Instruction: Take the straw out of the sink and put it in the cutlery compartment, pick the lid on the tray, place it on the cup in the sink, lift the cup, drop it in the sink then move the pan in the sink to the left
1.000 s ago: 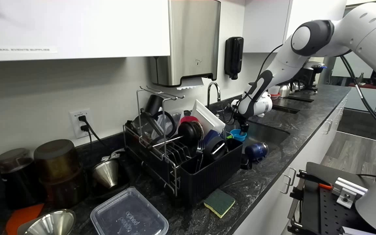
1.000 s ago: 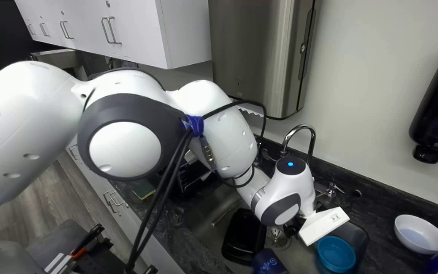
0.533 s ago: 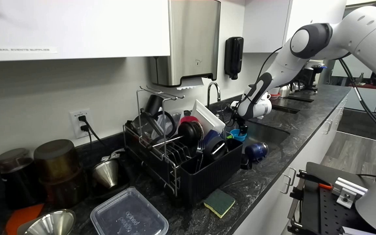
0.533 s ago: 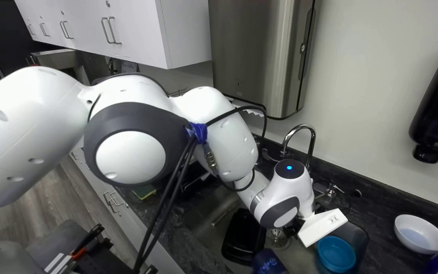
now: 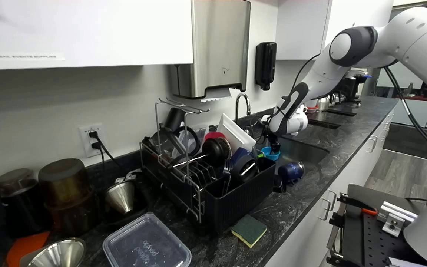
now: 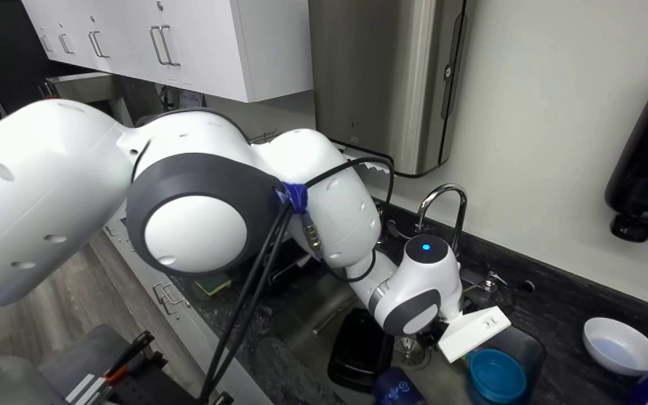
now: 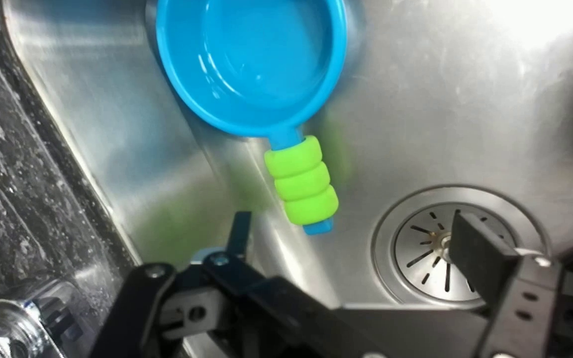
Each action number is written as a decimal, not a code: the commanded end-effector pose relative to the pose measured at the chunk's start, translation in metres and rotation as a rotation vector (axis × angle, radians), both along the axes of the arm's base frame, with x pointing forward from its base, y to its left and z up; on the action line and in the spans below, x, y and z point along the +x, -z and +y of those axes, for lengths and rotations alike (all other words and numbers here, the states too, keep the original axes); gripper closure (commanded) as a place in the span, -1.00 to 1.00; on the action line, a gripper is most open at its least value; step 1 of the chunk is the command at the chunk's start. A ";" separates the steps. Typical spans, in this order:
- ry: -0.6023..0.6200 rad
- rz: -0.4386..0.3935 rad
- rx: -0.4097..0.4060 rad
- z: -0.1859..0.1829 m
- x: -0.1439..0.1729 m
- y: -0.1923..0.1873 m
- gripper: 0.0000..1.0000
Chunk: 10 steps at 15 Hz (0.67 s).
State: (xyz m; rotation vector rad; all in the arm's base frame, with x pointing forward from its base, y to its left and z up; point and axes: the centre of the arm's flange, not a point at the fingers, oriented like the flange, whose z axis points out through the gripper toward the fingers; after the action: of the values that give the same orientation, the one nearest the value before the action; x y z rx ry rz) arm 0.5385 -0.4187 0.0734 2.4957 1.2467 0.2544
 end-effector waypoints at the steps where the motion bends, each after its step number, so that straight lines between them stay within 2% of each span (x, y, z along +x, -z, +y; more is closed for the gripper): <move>1: -0.036 -0.021 0.003 0.005 0.012 0.007 -1.00; 10: -0.134 -0.047 -0.023 0.010 0.029 0.032 -1.00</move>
State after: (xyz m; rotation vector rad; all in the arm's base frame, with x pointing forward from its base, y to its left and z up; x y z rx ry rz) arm 0.5619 -0.3994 0.0535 2.4469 1.3417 0.2994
